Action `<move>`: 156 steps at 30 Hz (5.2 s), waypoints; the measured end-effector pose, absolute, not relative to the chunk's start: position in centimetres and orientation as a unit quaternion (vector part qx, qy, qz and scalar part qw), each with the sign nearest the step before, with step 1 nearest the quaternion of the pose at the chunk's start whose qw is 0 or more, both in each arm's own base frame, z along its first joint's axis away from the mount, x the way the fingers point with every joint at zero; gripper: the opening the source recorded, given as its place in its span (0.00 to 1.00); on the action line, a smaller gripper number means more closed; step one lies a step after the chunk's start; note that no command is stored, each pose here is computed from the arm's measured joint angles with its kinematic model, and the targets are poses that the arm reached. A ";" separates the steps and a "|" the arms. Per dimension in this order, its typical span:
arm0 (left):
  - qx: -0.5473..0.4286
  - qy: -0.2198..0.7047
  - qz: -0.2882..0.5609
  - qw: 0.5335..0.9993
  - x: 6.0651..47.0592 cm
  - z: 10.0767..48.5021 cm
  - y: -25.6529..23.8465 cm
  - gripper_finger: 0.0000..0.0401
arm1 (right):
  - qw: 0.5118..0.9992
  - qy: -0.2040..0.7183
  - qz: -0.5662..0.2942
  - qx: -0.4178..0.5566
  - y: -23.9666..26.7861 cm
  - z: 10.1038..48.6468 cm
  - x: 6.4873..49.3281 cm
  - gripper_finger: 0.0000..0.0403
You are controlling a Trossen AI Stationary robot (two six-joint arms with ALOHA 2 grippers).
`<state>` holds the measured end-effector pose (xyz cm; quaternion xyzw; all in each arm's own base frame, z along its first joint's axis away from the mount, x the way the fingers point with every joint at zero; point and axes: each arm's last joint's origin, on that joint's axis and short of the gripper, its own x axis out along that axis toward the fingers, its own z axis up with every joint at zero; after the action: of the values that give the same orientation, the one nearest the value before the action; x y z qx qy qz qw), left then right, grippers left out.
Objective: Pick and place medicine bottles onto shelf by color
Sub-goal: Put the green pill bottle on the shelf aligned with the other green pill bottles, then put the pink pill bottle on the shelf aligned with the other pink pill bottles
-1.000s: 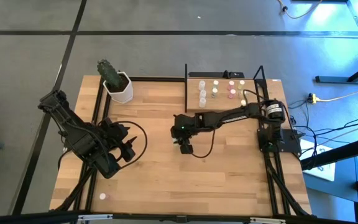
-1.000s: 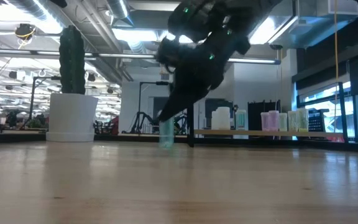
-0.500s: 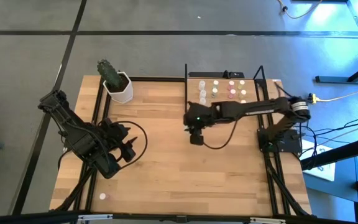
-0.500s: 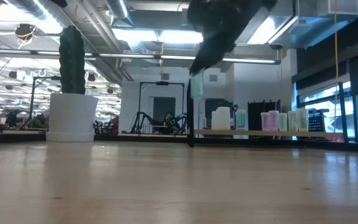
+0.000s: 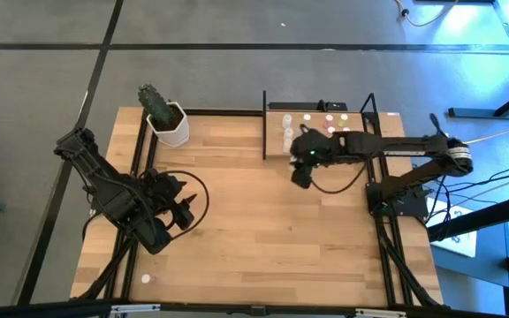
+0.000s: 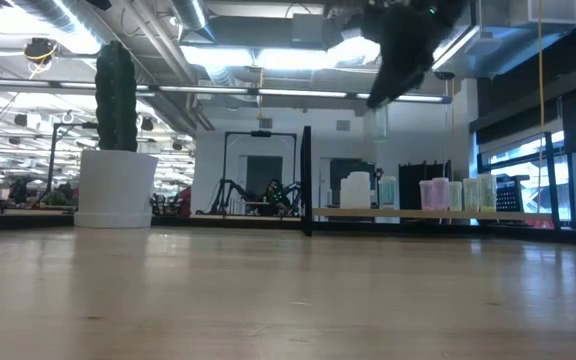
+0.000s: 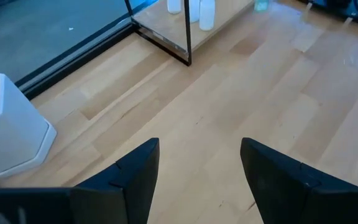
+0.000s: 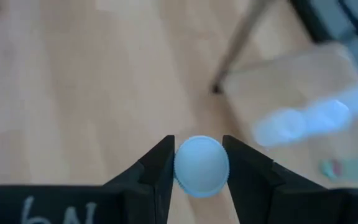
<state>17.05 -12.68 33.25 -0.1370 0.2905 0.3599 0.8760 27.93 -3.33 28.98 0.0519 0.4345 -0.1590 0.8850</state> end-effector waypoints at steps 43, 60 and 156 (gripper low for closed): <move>-0.155 0.281 0.403 0.857 18.4 33.3 -10.8 0.55 | 0.839 0.452 -0.301 0.032 -9.4 20.6 24.4 0.32; -0.155 0.279 0.404 0.858 18.4 33.3 -10.8 0.55 | 0.839 0.446 -0.309 0.051 -10.8 19.7 24.9 0.32; -0.310 0.672 0.219 0.637 15.1 26.4 -24.9 0.55 | 0.968 0.245 -0.036 -0.047 -2.0 36.9 24.3 0.51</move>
<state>15.06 -24.90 26.35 -0.3098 0.6715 0.2188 0.6366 24.29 -1.98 36.91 -0.0468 0.2450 -0.0359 0.9677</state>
